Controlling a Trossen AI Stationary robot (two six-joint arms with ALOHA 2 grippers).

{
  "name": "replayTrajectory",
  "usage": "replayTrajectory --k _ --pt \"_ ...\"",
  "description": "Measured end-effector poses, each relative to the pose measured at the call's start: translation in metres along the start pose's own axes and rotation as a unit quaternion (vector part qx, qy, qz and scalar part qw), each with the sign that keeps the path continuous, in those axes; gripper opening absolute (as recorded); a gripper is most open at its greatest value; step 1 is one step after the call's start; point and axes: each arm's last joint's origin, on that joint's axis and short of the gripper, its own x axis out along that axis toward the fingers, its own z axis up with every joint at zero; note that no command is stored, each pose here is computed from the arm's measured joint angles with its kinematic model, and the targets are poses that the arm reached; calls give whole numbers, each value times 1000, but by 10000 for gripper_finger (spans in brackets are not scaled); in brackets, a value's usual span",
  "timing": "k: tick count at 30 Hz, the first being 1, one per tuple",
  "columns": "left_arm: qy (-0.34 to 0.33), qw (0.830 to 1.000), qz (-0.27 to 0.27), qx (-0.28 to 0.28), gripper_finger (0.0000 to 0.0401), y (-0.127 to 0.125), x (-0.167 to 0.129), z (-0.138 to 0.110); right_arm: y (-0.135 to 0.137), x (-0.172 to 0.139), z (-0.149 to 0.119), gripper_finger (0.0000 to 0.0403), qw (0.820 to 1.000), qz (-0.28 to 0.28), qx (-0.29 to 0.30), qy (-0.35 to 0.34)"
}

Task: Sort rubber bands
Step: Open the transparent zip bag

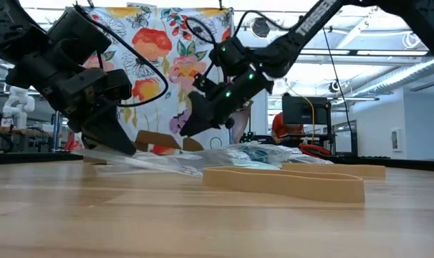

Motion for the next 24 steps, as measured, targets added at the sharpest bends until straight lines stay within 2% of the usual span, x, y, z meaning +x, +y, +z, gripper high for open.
replayTrajectory --k 5,16,24 --pt "-1 1000 1 0 18 0 0 0 15 -15 5 153 999 23 -9 32" --pt "-2 1000 3 3 20 0 0 0 38 -17 -5 153 996 39 -26 79" --pt "-3 1000 3 3 20 0 0 0 49 -20 -16 153 990 41 7 132"
